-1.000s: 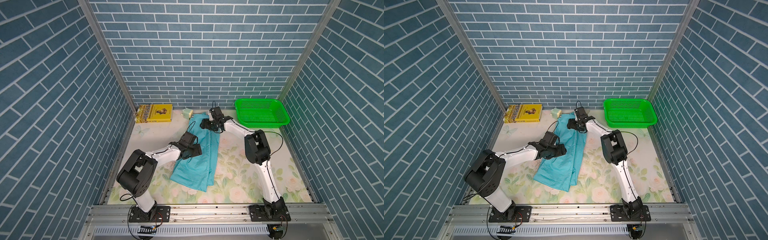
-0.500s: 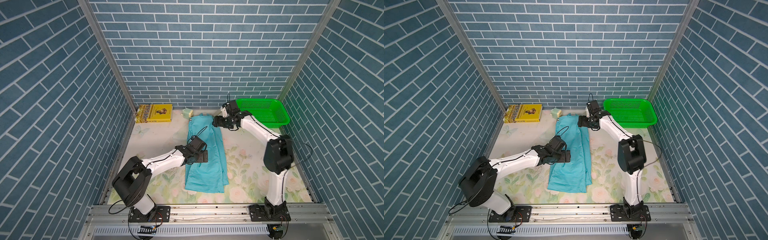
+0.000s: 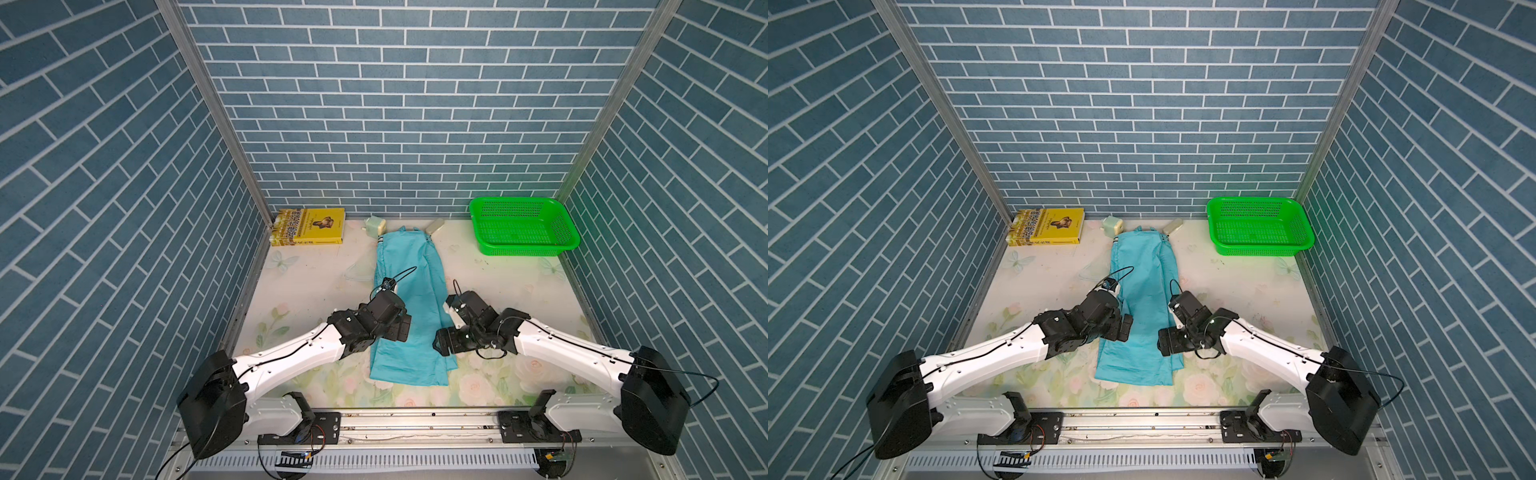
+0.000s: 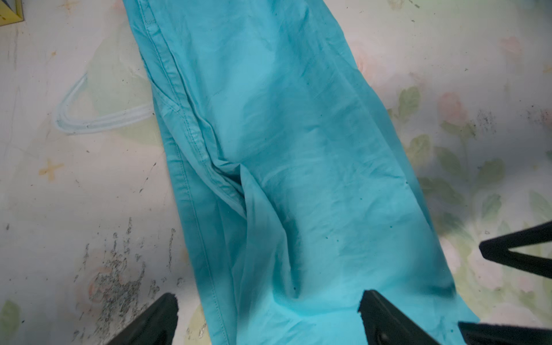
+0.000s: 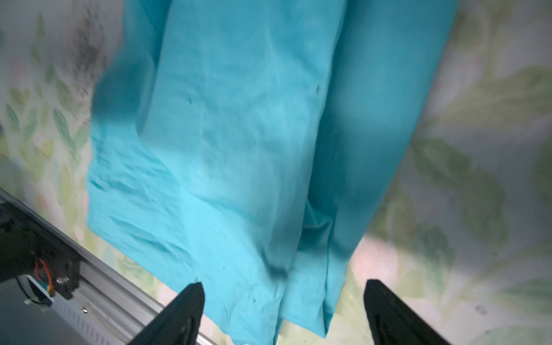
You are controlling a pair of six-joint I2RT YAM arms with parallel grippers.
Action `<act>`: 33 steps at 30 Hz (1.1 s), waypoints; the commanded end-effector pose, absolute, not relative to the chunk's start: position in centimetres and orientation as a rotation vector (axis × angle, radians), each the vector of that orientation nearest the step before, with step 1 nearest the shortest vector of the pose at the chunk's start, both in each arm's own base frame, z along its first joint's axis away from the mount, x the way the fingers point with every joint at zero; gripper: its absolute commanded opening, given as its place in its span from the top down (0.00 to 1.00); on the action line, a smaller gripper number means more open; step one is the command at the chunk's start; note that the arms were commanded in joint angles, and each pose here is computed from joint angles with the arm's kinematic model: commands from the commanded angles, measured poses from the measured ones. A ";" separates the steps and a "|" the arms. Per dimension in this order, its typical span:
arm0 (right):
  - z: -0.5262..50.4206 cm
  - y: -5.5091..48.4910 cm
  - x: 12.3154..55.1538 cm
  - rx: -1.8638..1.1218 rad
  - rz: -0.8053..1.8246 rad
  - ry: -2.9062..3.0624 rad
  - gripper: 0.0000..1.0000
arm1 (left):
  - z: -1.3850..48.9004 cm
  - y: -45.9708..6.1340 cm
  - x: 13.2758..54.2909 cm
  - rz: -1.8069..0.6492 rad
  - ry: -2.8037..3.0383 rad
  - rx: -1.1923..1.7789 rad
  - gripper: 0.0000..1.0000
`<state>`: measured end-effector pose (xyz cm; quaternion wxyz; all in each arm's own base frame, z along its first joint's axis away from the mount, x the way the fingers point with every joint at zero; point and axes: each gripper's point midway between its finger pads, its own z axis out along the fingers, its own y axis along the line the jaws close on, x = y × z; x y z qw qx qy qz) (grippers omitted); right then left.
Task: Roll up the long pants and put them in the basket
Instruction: Roll the long pant at the center of the board.
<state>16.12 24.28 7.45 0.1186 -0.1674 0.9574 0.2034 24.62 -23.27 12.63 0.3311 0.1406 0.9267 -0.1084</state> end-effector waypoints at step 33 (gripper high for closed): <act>7.6 18.8 15.0 -0.319 0.426 2.864 1.00 | 15.5 -32.6 18.3 -0.454 2.013 0.893 0.00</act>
